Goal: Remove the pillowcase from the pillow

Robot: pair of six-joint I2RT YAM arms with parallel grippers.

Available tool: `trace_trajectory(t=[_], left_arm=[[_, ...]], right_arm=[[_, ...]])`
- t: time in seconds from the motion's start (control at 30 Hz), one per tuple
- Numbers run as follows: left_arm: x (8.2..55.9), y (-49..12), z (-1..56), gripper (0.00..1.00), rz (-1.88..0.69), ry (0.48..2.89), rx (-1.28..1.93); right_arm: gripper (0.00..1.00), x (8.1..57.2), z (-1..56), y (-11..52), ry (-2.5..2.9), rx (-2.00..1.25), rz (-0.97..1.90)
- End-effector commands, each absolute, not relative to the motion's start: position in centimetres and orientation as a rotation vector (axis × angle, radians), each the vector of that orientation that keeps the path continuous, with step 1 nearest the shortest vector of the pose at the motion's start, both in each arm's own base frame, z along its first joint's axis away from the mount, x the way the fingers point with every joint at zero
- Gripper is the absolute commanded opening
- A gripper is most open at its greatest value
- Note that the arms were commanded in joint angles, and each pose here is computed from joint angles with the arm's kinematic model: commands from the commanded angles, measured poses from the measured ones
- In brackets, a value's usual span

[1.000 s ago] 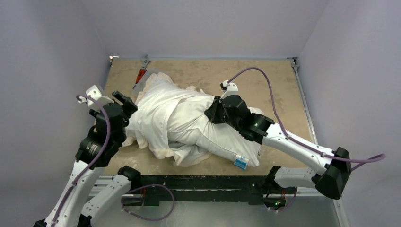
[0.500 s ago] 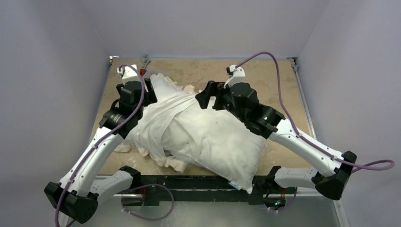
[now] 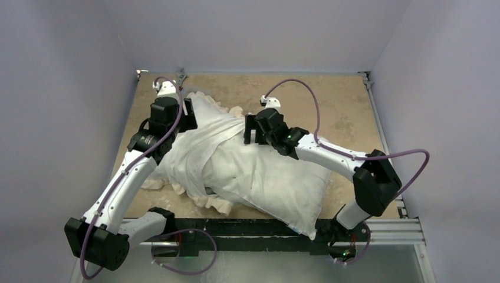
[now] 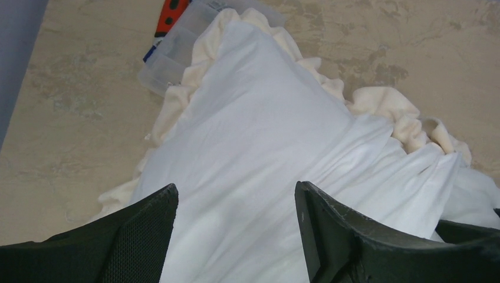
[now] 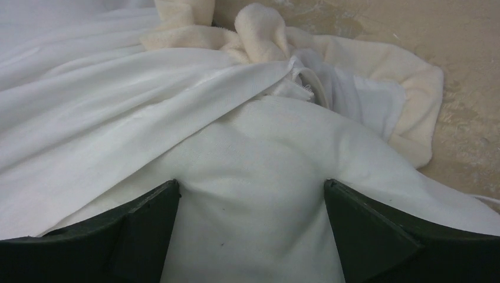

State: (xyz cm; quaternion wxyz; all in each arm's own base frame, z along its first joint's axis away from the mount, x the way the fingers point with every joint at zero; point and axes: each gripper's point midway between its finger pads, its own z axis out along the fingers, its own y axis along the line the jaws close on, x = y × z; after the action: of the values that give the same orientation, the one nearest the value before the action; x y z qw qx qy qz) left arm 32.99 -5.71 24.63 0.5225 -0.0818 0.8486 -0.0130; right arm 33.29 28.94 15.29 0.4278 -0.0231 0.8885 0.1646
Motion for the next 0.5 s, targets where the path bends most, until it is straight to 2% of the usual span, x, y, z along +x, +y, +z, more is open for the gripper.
trace_trajectory(t=[0.0, 0.03, 0.07, 0.17, 0.23, 0.27, 0.47], left_arm=[[34.3, -7.9, 24.9, 0.73, -0.138, 2.051, -0.109], [34.5, -8.4, 24.9, 0.74, -0.157, 2.064, -0.095], [34.9, -8.9, 25.1, 0.76, -0.178, 2.074, -0.085], [36.1, -10.4, 25.5, 0.78, -0.232, 2.119, -0.057], [36.9, -11.7, 26.0, 0.80, -0.284, 2.142, -0.025], [37.3, -12.3, 26.2, 0.80, -0.298, 2.153, -0.007], [38.8, -17.2, 25.7, 0.84, -0.370, 2.233, 0.180]], right_arm=[[0.89, 33.6, 14.8, 31.0, 2.173, -0.134, 0.496], [0.82, 33.2, 14.2, 31.2, 2.179, -0.157, 0.504], [0.71, 32.7, 13.9, 31.6, 2.182, -0.174, 0.514], [0.30, 31.1, 14.0, 33.1, 2.162, -0.221, 0.543], [0.07, 29.7, 14.9, 34.5, 2.136, -0.246, 0.557], [0.00, 29.1, 15.0, 35.0, 2.133, -0.249, 0.552], [0.00, 28.5, 16.4, 35.9, 2.102, -0.207, 0.524]])
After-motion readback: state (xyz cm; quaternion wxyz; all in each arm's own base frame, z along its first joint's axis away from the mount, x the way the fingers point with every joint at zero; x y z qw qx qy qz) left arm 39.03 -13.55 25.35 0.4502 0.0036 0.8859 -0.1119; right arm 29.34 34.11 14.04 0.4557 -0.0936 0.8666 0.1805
